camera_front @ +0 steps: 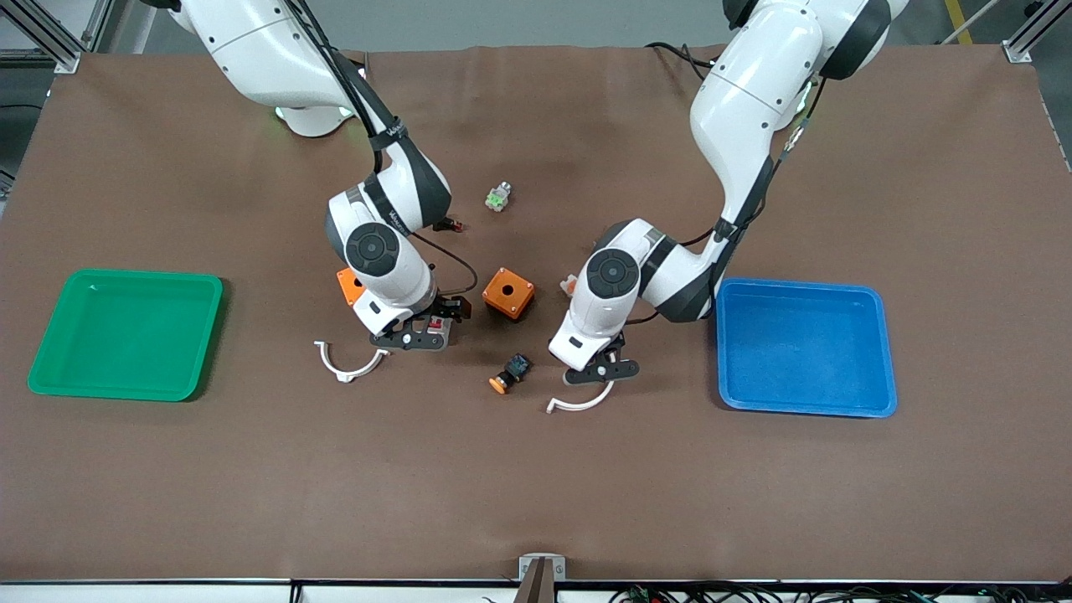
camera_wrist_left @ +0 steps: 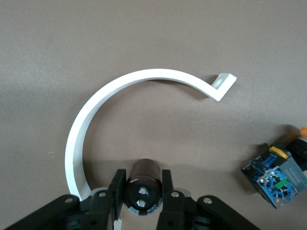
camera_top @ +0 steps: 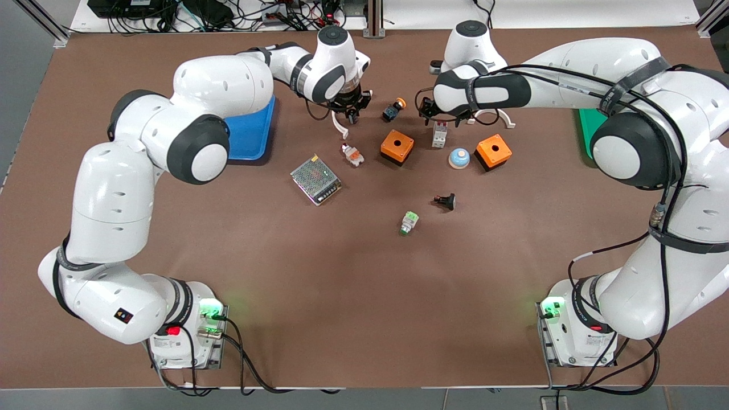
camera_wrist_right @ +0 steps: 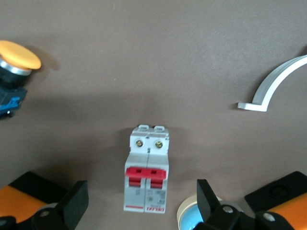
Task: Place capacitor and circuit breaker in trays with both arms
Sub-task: 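Carry the capacitor to the blue tray while the right gripper grasps the breaker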
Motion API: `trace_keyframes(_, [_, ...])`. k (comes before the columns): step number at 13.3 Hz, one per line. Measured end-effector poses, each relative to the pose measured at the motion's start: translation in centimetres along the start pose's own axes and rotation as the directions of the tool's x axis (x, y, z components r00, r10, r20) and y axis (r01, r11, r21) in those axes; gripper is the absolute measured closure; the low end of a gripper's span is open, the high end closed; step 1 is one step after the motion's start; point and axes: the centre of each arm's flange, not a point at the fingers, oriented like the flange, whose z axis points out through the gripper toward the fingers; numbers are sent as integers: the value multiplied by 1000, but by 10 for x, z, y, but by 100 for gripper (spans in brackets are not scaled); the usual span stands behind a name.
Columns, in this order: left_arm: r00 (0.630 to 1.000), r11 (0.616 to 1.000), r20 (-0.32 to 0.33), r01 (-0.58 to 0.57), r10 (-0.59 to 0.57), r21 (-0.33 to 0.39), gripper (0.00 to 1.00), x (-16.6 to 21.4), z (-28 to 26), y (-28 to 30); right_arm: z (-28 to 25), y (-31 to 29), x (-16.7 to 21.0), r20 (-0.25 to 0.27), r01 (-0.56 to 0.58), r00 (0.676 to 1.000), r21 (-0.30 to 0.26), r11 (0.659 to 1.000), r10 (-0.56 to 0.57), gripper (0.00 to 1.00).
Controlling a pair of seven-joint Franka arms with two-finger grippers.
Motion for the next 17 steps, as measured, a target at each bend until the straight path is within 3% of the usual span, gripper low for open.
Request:
trace_keyframes(4, [999, 1000, -37, -2, 1, -12, 66, 13, -19, 2, 5, 4, 4, -6, -8, 1000, 2, 1000, 8, 3])
trace_keyframes(6, [997, 999, -71, 28, -30, -21, 66, 37, -55, -10, 6, 3, 3, -6, -8, 1000, 2, 1000, 8, 22])
trace_keyframes(7, [995, 998, -89, 51, -53, -23, 66, 53, -78, -23, 6, 3, 3, -6, -7, 1000, 2, 1000, 7, 22])
trace_keyframes(10, [992, 998, -104, 67, -65, 14, 66, 98, -134, -83, 6, 3, 3, -6, -8, 1000, 2, 1000, 8, 52])
trace_keyframes(11, [993, 997, -102, 65, -62, 28, 66, 109, -143, -108, 6, 3, 3, -6, -8, 1000, 2, 1000, 8, 52])
trace_keyframes(12, [994, 997, -98, 61, -56, 42, 66, 119, -149, -134, 5, 3, 3, -6, -8, 1000, 2, 1000, 8, 59])
trace_keyframes(17, [1000, 993, -23, 3, -1, 117, 66, 141, -139, -283, 3, 3, 5, -10, -10, 1000, 5, 1000, 10, 60])
